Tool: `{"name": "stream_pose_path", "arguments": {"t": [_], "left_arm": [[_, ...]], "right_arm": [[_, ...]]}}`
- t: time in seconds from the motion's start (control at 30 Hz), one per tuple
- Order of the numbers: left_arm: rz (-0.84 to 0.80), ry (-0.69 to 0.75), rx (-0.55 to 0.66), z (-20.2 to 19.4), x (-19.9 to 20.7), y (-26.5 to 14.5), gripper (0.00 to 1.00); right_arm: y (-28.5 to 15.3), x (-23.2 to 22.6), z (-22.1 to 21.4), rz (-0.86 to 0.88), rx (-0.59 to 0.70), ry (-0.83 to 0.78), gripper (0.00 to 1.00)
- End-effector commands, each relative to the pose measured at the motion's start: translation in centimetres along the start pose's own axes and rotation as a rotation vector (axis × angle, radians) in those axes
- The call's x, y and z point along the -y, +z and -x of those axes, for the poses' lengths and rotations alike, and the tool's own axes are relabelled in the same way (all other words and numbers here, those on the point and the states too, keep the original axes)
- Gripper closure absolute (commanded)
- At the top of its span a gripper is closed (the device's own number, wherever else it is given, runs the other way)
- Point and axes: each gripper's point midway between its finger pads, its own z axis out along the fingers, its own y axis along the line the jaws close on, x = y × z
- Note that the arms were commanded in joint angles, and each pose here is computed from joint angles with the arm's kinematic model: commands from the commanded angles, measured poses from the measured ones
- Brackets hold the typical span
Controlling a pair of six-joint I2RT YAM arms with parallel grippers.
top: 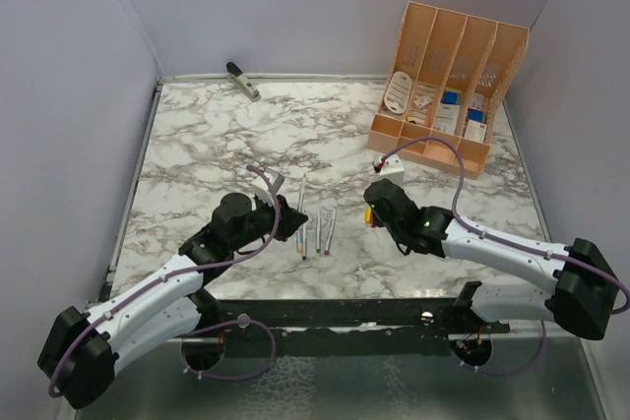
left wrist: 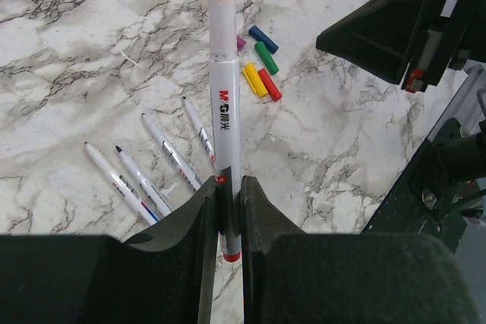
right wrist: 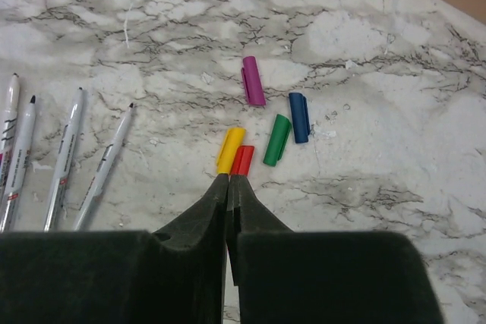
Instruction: Insert the pens into the pen caps
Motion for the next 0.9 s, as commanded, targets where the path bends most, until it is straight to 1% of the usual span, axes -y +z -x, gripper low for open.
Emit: {"name": "stream_pose_path", "arguments": {"t": [0.0,0.07,0.2,0.33,0.43,0.6,0.87], "left_arm": [[0.003,0.016,0.062,1.1,0.1,-0.7,1.00],[-0.007,0.026,0.081,1.5,0.4,-1.1,1.00],[-0.018,0.038,0.081,1.6,0.6,-1.4,1.00],[-0.037,0.028,0.070,1.4,0.9,-1.1,1.00],[-0.040,0.024,0.061,1.2,0.9,-0.7,1.00],[-0.043,0.026,0.060,1.2,0.9,-0.6,1.00],[-0.041,0.037,0.072,1.3,0.8,-0.7,1.00]], "right_arm": [[0.9,-0.3,-2.0,0.025,-0.072,0.026,0.93],[1.5,-0.1,-2.8,0.032,-0.090,0.034,0.90],[2.4,-0.4,-4.2,0.072,-0.128,0.038,0.88],[3.3,-0.4,-5.2,0.067,-0.163,0.042,0.78],[3.8,-0.6,-5.6,0.074,-0.180,0.038,0.75],[4.6,-0.6,-5.6,0.075,-0.184,0.054,0.71],[5.9,-0.1,-6.3,0.064,-0.218,0.063,0.72]]}}
